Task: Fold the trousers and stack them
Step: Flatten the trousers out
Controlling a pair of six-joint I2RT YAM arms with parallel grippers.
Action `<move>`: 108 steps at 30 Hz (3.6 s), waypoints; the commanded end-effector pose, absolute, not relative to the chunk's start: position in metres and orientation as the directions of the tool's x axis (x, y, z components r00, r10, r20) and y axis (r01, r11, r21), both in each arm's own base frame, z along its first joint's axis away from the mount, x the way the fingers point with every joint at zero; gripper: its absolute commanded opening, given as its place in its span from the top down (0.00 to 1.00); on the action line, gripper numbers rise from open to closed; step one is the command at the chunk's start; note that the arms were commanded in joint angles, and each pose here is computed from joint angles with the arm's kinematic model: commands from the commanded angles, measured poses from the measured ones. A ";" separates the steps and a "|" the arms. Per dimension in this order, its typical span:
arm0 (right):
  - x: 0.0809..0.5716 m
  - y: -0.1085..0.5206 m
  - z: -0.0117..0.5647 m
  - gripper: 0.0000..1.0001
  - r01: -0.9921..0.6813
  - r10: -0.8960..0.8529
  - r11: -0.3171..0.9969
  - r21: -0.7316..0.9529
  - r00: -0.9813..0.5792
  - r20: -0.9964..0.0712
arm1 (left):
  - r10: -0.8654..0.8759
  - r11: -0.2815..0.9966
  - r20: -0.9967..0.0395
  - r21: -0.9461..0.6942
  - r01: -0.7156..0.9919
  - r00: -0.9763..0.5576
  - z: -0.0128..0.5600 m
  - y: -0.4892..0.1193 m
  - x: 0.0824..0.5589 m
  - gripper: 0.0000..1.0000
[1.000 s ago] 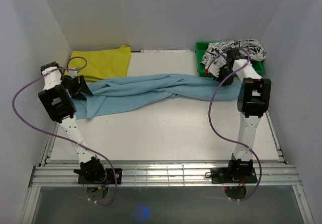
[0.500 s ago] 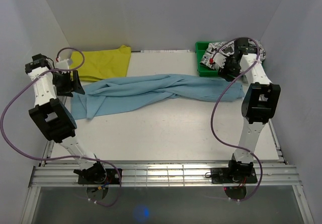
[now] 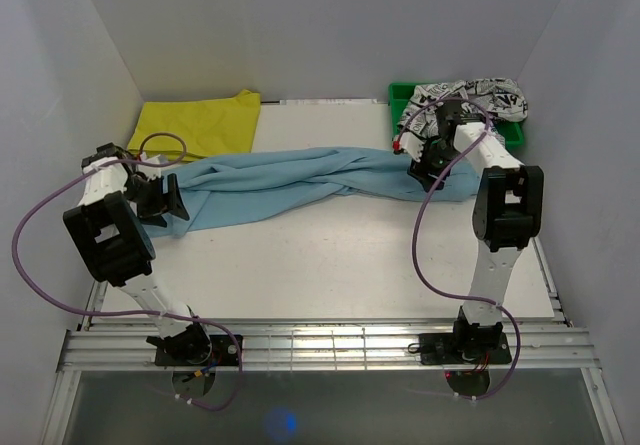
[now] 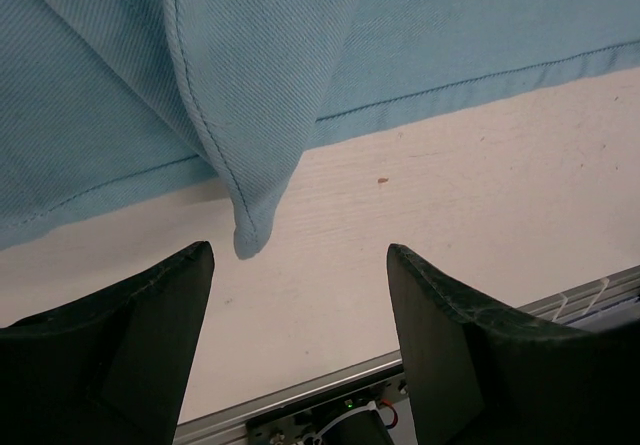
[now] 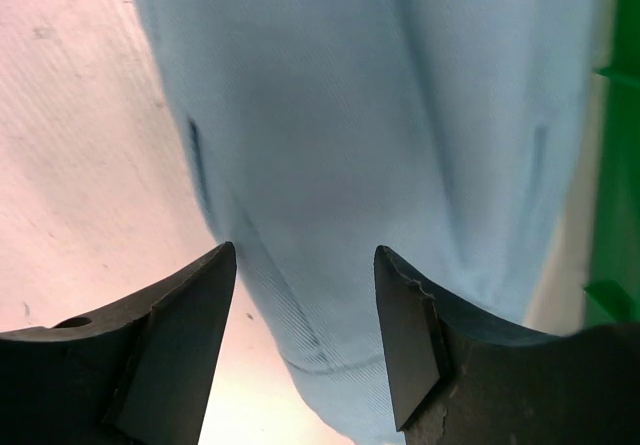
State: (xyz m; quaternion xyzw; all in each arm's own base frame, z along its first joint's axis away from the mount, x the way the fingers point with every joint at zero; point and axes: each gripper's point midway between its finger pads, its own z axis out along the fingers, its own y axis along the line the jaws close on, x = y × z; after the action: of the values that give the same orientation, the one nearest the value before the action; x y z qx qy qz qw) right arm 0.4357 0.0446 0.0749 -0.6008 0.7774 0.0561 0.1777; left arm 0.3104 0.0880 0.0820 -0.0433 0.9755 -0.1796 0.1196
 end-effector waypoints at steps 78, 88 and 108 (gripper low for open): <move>0.426 0.053 0.085 0.92 -0.823 -0.905 0.394 -0.410 -0.270 -0.329 | -0.154 0.921 -0.260 -0.387 -0.043 -0.953 0.072 0.082 0.349 0.97; 0.441 0.049 0.138 0.92 -0.759 -0.902 0.408 -0.507 -0.248 -0.354 | -0.097 0.932 -0.393 -0.357 0.055 -0.915 0.133 0.090 0.377 1.00; 0.336 -0.043 0.205 0.92 -0.657 -0.943 0.328 -0.678 -0.183 -0.278 | 0.012 0.987 -0.607 -0.123 0.108 -0.795 0.234 0.198 0.273 1.00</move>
State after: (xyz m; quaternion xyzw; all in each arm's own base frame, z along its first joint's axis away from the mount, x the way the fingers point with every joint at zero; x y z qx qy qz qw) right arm 0.3577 -0.0174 0.2146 -0.5230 0.7431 -0.1849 0.3743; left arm 0.3116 0.1998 0.2259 -0.0369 0.9368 -0.1231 0.3254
